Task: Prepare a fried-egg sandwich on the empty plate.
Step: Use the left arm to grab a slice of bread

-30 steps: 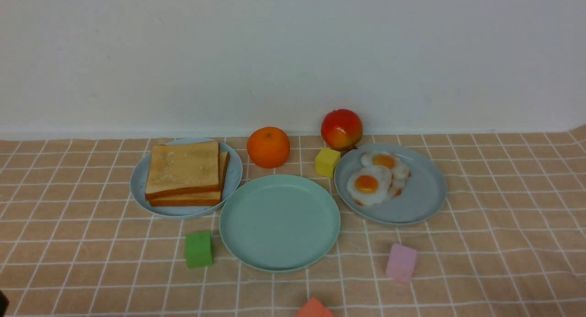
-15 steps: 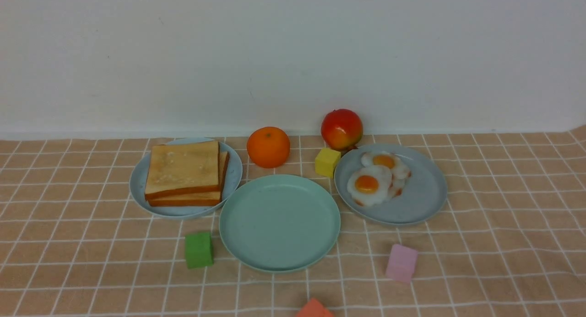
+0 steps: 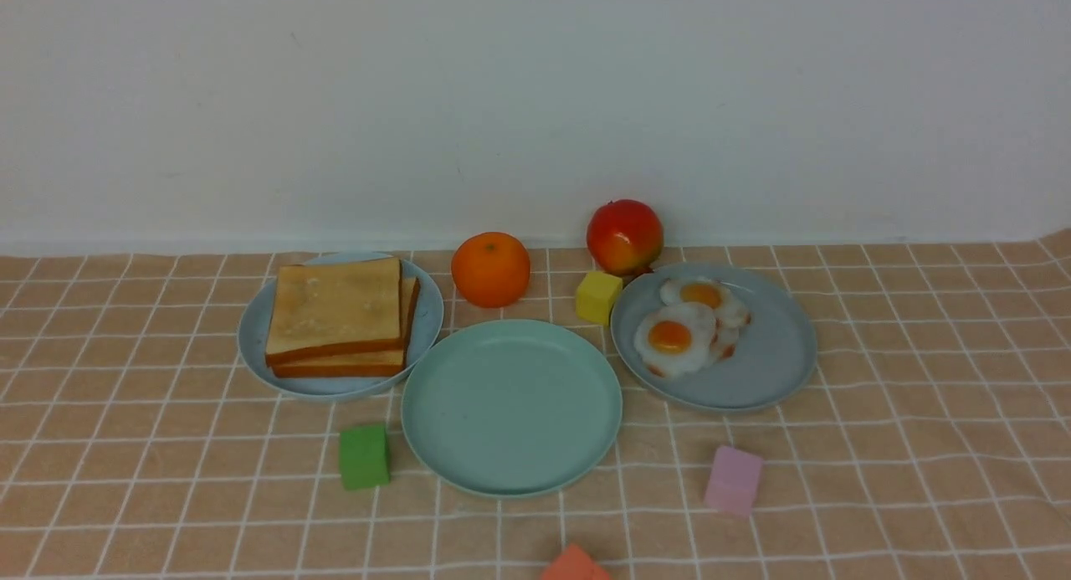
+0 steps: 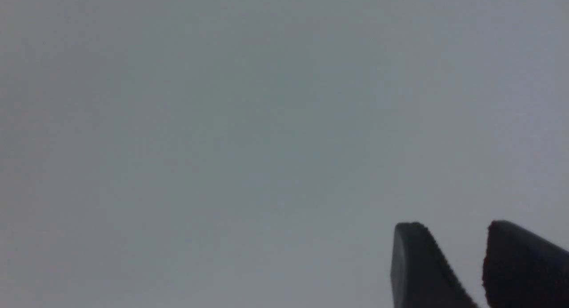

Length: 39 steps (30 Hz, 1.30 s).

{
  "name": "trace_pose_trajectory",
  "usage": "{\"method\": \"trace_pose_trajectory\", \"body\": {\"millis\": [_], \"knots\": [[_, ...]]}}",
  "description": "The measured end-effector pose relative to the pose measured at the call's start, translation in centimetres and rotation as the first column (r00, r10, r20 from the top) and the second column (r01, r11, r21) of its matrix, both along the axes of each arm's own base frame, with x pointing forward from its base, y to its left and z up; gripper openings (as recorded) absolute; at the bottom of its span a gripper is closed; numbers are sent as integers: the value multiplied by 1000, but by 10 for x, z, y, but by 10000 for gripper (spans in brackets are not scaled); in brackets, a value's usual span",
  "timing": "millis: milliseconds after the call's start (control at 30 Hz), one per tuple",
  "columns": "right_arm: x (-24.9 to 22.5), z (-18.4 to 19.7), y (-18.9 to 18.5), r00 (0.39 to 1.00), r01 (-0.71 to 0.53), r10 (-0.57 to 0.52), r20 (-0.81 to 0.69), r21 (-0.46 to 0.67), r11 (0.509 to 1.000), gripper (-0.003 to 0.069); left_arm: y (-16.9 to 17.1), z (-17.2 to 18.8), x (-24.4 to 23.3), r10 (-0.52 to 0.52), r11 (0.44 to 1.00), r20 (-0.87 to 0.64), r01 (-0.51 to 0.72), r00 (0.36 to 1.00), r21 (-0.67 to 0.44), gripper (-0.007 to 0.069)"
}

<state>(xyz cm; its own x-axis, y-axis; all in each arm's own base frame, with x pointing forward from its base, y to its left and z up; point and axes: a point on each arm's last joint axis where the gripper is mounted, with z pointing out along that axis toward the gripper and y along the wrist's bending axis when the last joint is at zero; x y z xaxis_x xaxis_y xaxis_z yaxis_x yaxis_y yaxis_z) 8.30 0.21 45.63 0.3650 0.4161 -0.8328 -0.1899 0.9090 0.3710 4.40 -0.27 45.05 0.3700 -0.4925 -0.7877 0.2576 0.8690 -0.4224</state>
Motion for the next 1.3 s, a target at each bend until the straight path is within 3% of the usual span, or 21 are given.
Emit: {"method": "trace_pose_trajectory", "body": {"millis": [33,100,300,333,433,600,667,767,833,867,933,1000,1133,1200,1300], "knots": [[7,0,0,999,6,-6,-36,-8,1000,241,-1,4,3,-6,1000,-30,7,1000,5,238],[35,-1,-1,986,28,-36,-162,-51,998,241,-6,-5,40,-40,998,-304,51,952,29,238],[93,-49,-4,874,48,-150,-463,-226,973,241,-13,-60,112,-44,992,-750,120,661,47,238],[94,-52,-4,867,47,-154,-474,-230,972,241,-13,-61,114,-44,992,-758,121,651,46,238],[114,-89,-4,770,19,-130,-625,-181,983,241,-16,-90,150,-61,991,-861,133,506,8,238],[117,-123,4,587,0,-15,-810,-18,1000,241,-19,-116,184,-81,992,-903,122,422,-32,238],[116,-136,18,473,-91,56,-879,15,996,241,-20,-134,203,-89,993,-924,109,373,-52,238],[115,-144,33,404,-226,101,-909,8,974,241,-20,-148,218,-100,993,-934,93,344,-72,238],[111,-148,53,343,-390,174,-923,28,920,241,-21,-162,233,-111,993,-942,76,318,-91,238],[106,-147,65,323,-493,226,-919,40,869,241,-22,-167,240,-116,993,-946,71,303,-99,238],[101,-145,79,310,-598,292,-905,53,800,241,-22,-173,251,-116,993,-952,65,282,-102,238],[94,-140,96,311,-718,365,-877,34,695,241,-23,-177,268,-117,992,-959,69,258,-103,238],[85,-132,116,310,-837,484,-818,7,547,241,-20,-178,304,-100,993,-973,80,210,-84,238],[78,-128,124,286,-888,547,-787,-3,460,241,-14,-188,329,-89,993,-985,88,151,-76,238],[74,-124,128,264,-910,593,-761,7,414,241,-9,-198,352,-61,992,-990,116,125,-46,238]]}}
